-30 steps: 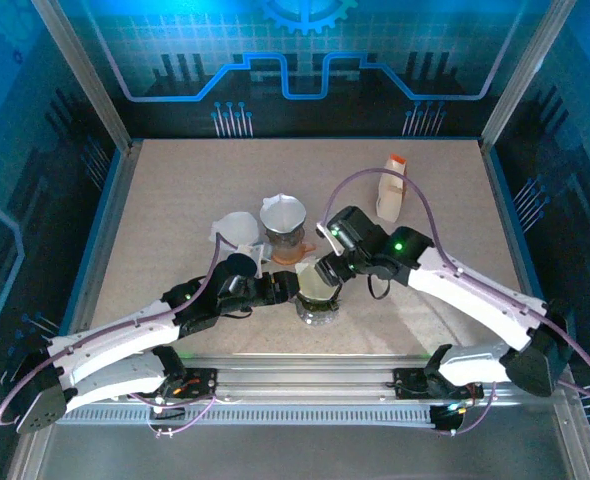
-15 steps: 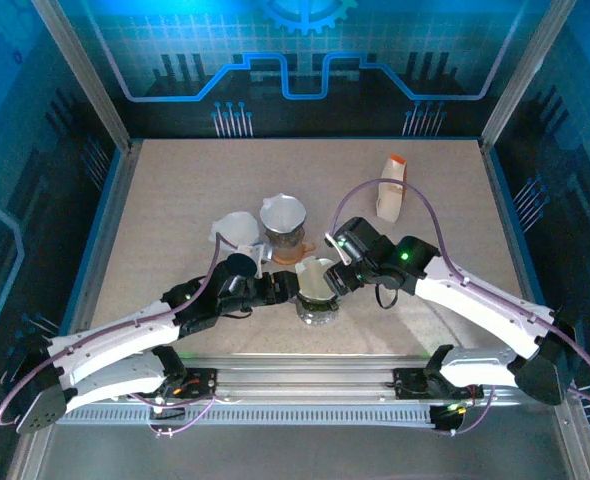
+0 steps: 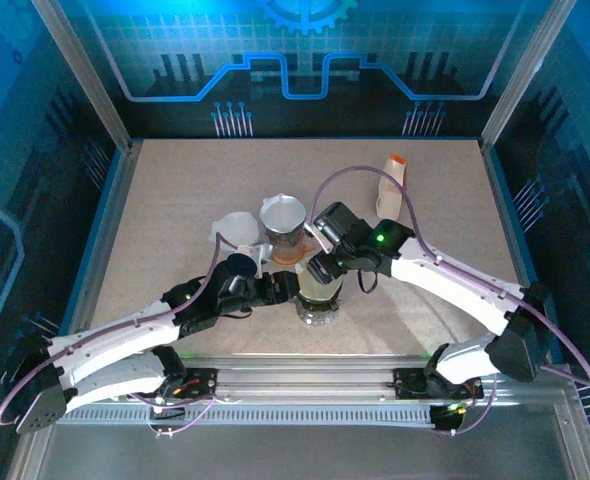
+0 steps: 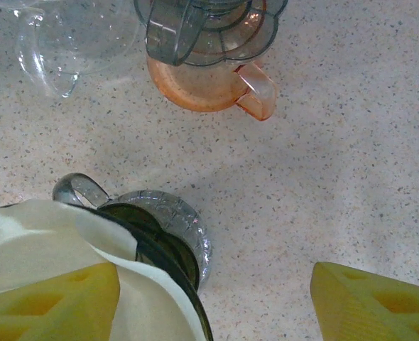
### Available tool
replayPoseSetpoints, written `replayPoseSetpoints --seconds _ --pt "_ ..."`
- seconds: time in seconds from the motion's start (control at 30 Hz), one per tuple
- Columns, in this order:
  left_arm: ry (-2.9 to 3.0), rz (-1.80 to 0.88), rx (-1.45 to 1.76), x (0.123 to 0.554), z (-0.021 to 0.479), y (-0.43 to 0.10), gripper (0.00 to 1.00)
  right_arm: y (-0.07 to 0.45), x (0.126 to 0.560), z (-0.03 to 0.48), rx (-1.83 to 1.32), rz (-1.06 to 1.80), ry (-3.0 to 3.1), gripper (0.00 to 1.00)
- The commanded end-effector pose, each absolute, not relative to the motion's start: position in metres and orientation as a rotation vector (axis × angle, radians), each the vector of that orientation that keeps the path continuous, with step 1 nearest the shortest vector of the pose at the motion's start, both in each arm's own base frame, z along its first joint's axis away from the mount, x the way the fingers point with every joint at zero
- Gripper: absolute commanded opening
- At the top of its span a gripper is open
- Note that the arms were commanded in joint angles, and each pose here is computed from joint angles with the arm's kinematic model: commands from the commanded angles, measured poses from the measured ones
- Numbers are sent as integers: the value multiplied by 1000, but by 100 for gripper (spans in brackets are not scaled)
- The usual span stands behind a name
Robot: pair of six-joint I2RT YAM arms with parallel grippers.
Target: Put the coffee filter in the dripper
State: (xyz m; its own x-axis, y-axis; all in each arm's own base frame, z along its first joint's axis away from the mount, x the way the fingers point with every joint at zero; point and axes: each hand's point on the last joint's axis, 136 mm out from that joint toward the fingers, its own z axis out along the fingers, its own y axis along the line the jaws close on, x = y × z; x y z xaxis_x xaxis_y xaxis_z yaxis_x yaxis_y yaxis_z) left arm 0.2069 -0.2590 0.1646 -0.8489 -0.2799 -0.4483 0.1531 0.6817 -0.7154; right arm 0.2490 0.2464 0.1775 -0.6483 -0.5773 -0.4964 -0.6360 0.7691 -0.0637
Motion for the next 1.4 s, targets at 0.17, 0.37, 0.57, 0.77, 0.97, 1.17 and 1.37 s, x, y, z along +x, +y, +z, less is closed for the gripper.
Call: replayPoseSetpoints --seconds 0.17,0.37,0.57,0.77,0.97,1.17,1.37 --pt "2384 -1056 -95 205 158 -257 57 257 264 190 -828 154 2410 72" --pt "2388 -1054 -95 205 156 -257 57 251 261 191 -805 148 2419 72" --pt "2387 -1054 -100 206 156 -257 58 243 249 200 -780 184 2401 72" --pt "2387 -1054 -99 206 156 -257 58 234 231 191 -755 208 2429 72" --pt "2390 -1055 -97 205 156 -256 58 224 219 182 -721 200 2452 72" --pt "2389 -1056 -98 204 156 -256 58 222 215 181 -726 197 2461 72" --pt "2392 -1055 -99 204 156 -256 58 227 223 195 -774 186 2428 71"
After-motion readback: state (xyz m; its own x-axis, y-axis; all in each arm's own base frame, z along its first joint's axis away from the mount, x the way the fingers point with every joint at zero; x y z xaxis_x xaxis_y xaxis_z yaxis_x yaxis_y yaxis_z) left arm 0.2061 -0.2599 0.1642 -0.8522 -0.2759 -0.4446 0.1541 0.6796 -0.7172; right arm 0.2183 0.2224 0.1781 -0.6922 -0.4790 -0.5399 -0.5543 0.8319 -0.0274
